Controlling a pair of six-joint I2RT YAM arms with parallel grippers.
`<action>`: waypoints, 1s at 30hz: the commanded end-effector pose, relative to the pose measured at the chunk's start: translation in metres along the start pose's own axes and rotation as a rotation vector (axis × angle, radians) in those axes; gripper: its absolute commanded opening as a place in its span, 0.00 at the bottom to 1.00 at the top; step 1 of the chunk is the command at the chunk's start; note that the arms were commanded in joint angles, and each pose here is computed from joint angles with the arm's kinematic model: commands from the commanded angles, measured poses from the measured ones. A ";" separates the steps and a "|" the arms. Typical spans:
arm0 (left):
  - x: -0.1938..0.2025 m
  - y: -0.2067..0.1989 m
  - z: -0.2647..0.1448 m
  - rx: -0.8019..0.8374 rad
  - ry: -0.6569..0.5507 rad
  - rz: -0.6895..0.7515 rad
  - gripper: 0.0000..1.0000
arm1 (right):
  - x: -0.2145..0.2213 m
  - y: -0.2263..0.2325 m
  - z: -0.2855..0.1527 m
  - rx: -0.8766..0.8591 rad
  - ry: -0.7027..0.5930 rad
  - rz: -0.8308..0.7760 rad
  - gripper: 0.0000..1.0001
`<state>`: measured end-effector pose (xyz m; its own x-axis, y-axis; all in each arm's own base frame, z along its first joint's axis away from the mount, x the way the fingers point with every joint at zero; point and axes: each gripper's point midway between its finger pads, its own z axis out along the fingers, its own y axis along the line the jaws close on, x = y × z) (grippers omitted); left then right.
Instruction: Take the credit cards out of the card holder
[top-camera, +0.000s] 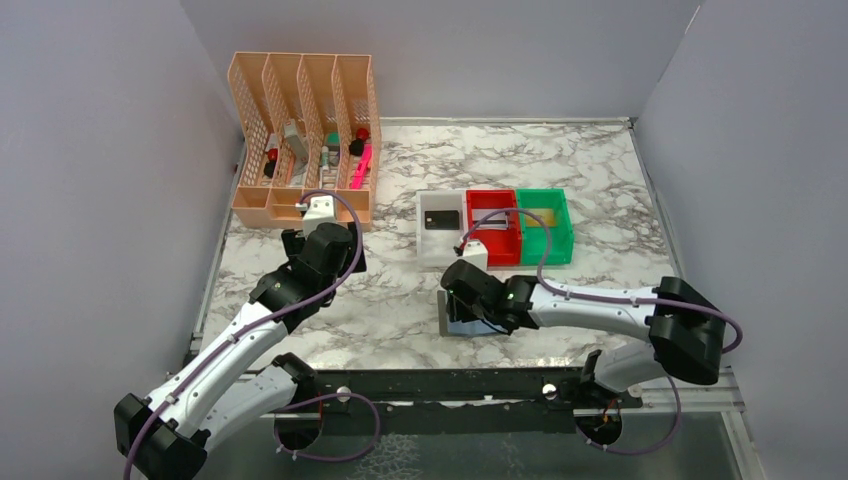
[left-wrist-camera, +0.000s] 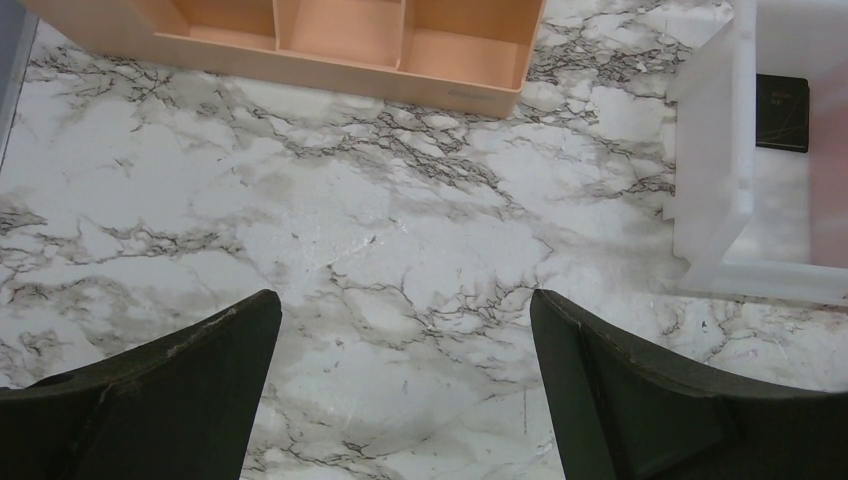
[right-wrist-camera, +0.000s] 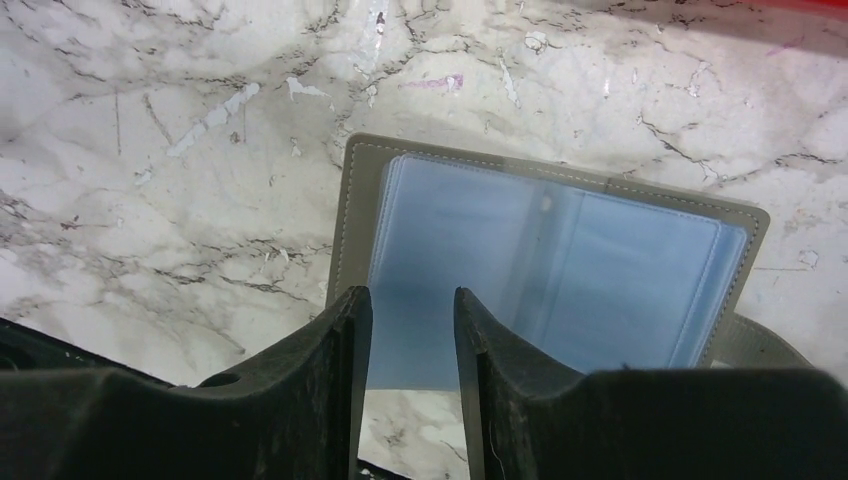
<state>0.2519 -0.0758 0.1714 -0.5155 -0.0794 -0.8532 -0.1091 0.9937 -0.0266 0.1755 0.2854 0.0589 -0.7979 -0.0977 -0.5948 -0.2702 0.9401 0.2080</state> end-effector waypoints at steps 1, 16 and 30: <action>0.001 -0.002 0.001 0.016 0.008 0.003 0.99 | -0.005 -0.008 -0.007 0.022 -0.045 0.029 0.38; 0.017 -0.147 -0.045 0.812 0.189 -0.141 0.82 | -0.005 -0.025 -0.014 -0.040 -0.067 0.137 0.37; 0.102 -0.212 -0.054 0.881 0.428 -0.061 0.71 | 0.013 -0.042 0.003 -0.197 0.001 0.232 0.34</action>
<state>0.1813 -0.2827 0.1183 -0.8099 0.0509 -0.5843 0.4446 0.7029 -0.5551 0.1783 0.2317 0.0318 -0.8499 0.1078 -0.5158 -0.1303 0.9055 0.4039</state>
